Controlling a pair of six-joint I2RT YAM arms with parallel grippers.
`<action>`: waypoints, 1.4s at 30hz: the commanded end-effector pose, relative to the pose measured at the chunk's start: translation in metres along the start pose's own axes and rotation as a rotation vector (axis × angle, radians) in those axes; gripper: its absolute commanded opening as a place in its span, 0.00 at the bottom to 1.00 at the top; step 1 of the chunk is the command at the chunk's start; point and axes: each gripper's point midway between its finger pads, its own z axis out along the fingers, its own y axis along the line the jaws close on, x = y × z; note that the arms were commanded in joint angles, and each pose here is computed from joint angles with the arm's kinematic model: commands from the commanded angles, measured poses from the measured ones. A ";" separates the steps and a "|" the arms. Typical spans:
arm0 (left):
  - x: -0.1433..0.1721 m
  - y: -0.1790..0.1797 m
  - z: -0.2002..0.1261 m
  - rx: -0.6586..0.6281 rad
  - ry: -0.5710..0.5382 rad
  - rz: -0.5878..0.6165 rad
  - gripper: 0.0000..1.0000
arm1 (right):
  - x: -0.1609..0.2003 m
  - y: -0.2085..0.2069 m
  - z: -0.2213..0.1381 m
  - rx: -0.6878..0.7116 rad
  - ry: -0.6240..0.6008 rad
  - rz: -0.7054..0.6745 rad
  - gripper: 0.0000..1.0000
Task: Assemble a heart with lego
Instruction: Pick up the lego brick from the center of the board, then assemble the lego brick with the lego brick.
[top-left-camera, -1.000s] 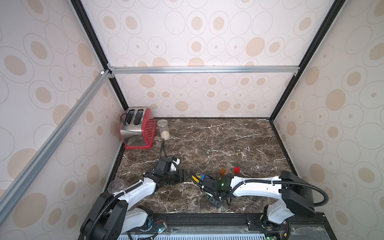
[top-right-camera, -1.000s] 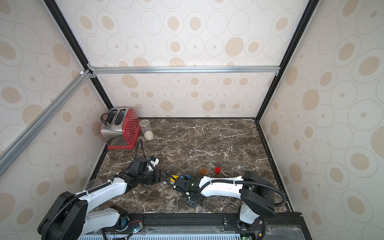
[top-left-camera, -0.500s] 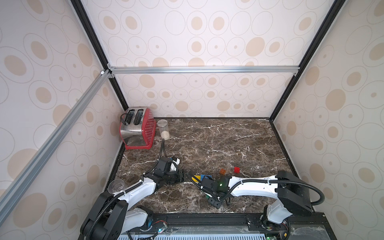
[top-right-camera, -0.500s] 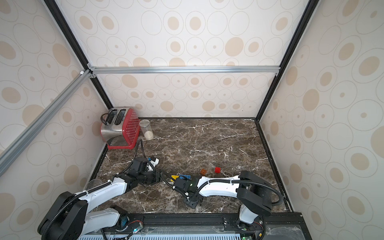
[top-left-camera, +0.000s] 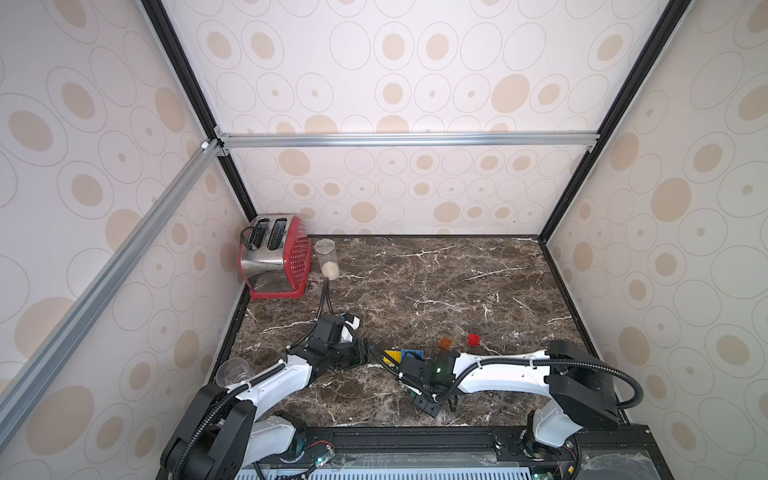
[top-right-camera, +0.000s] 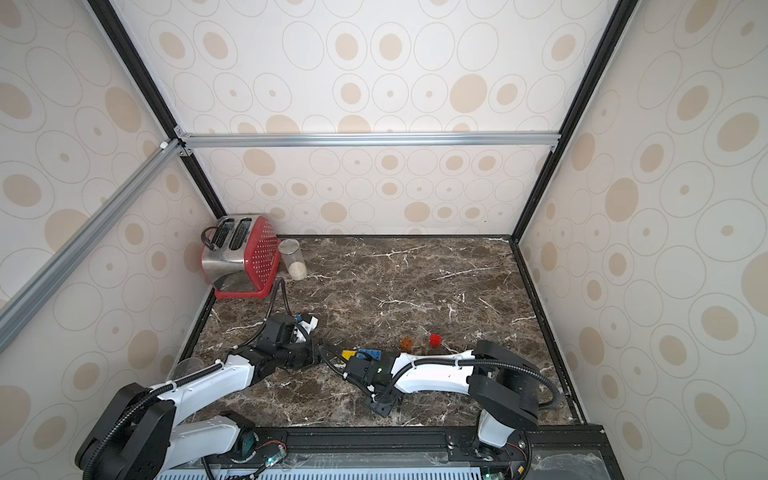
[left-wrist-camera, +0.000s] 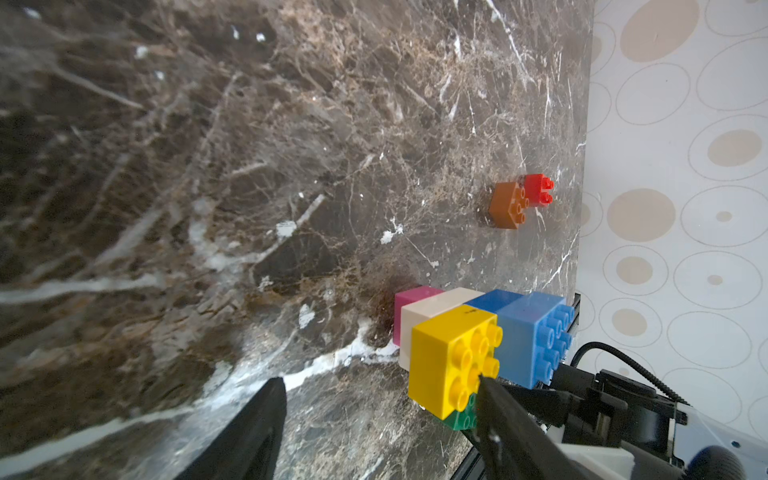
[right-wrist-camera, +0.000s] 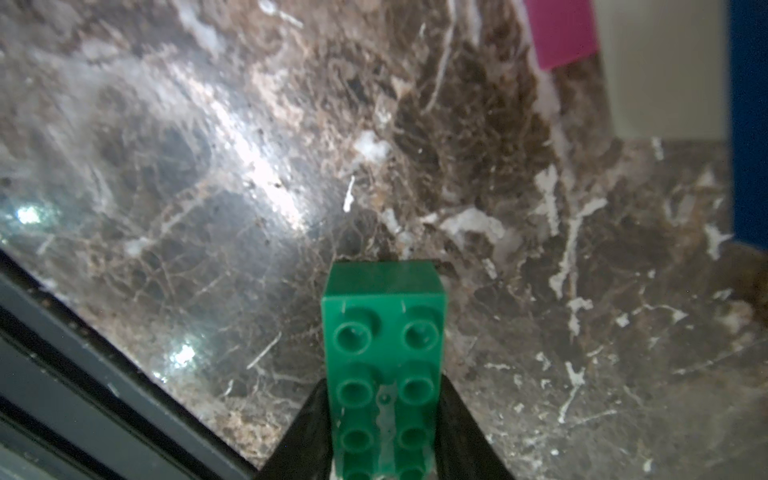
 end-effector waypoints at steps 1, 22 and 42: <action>-0.009 -0.010 -0.004 0.027 -0.019 0.026 0.72 | -0.006 0.002 -0.004 0.009 -0.012 -0.014 0.43; -0.008 -0.008 -0.004 0.017 -0.016 0.022 0.72 | -0.008 0.003 -0.010 0.003 -0.006 -0.033 0.26; -0.048 0.007 -0.063 0.022 -0.258 -0.162 0.72 | -0.095 -0.016 -0.113 0.075 -0.211 -0.513 0.21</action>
